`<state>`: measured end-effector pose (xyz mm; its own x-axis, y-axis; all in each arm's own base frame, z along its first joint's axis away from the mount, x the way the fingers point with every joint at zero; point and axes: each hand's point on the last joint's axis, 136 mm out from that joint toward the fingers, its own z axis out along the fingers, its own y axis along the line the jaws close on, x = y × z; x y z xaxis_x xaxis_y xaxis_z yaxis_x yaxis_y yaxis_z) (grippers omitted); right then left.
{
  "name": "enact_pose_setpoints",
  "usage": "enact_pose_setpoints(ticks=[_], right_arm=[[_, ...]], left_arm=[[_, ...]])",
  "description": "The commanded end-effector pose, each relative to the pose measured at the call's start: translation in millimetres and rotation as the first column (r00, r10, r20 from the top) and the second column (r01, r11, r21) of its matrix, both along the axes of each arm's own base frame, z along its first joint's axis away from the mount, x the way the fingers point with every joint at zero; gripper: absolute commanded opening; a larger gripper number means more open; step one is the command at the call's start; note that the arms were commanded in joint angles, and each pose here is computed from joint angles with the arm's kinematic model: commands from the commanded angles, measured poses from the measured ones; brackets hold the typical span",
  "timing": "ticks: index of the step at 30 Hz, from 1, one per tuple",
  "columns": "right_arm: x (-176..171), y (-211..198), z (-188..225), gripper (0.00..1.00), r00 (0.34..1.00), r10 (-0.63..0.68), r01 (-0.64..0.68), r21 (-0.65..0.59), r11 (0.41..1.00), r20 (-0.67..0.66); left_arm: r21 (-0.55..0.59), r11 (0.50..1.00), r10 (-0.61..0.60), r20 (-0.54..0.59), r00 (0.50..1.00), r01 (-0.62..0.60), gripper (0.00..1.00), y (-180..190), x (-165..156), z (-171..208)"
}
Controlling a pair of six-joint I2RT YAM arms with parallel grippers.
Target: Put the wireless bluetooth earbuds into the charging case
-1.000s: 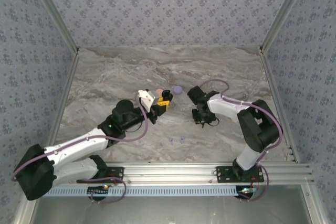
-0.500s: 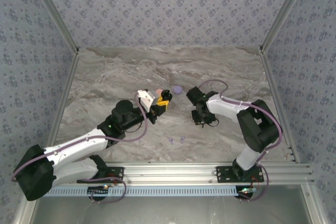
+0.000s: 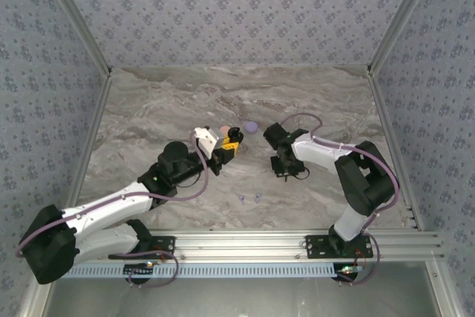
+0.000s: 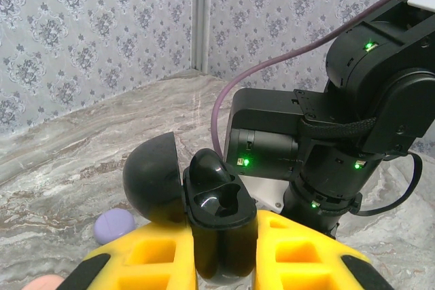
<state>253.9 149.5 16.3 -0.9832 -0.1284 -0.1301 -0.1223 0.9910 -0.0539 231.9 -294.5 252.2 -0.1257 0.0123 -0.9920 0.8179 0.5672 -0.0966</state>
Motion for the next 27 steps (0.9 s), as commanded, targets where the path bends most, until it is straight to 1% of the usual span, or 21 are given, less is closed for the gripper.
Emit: enact_pose_setpoints(ticks=[1,3,5,7,9,10,12,15,17,20,23,27], right_arm=[[-11,-4,11,0.25,1.0,0.011,-0.011,-0.004,1.0,-0.01],[-4,0,29,0.25,0.998,0.026,-0.028,0.026,0.999,0.058],[6,7,57,0.25,0.985,0.037,-0.052,0.084,0.995,0.166],[15,14,91,0.25,0.958,0.035,-0.08,0.148,0.986,0.284],[20,23,126,0.25,0.917,0.029,-0.129,0.227,0.965,0.399],[24,31,151,0.25,0.88,0.014,-0.169,0.284,0.944,0.475],[24,41,190,0.24,0.816,-0.011,-0.243,0.36,0.901,0.578],[18,55,243,0.24,0.714,-0.042,-0.365,0.423,0.829,0.699],[13,62,270,0.25,0.657,-0.06,-0.43,0.44,0.788,0.751],[7,76,293,0.25,0.608,-0.065,-0.504,0.447,0.739,0.792],[3,90,300,0.25,0.593,-0.04,-0.546,0.438,0.714,0.804],[2,105,298,0.25,0.593,-0.001,-0.569,0.419,0.708,0.805]], left_arm=[[-0.024,1.0,0.006,0.035,0.999,-0.005,0.07,1,1,12],[-0.026,1.0,0.004,0.035,0.999,-0.003,0.07,1,1,12],[-0.03,1.0,-0.003,0.034,0.999,0.004,0.07,-1,1,13],[-0.039,0.999,-0.015,0.033,0.999,0.016,0.07,-3,0,14],[-0.054,0.998,-0.032,0.033,0.999,0.034,0.07,-7,-1,15],[-0.061,0.997,-0.044,0.033,0.998,0.046,0.07,-9,-2,16],[-0.073,0.995,-0.069,0.03,0.997,0.071,0.07,-14,-3,17],[-0.084,0.99,-0.113,0.029,0.993,0.115,0.07,-22,-6,19],[-0.091,0.985,-0.143,0.029,0.989,0.145,0.07,-28,-8,20],[-0.099,0.978,-0.18,0.03,0.983,0.182,0.06,-35,-11,22],[-0.099,0.971,-0.213,0.032,0.976,0.215,0.07,-41,-14,22],[-0.1,0.966,-0.235,0.035,0.971,0.237,0.06,-44,-18,22]])
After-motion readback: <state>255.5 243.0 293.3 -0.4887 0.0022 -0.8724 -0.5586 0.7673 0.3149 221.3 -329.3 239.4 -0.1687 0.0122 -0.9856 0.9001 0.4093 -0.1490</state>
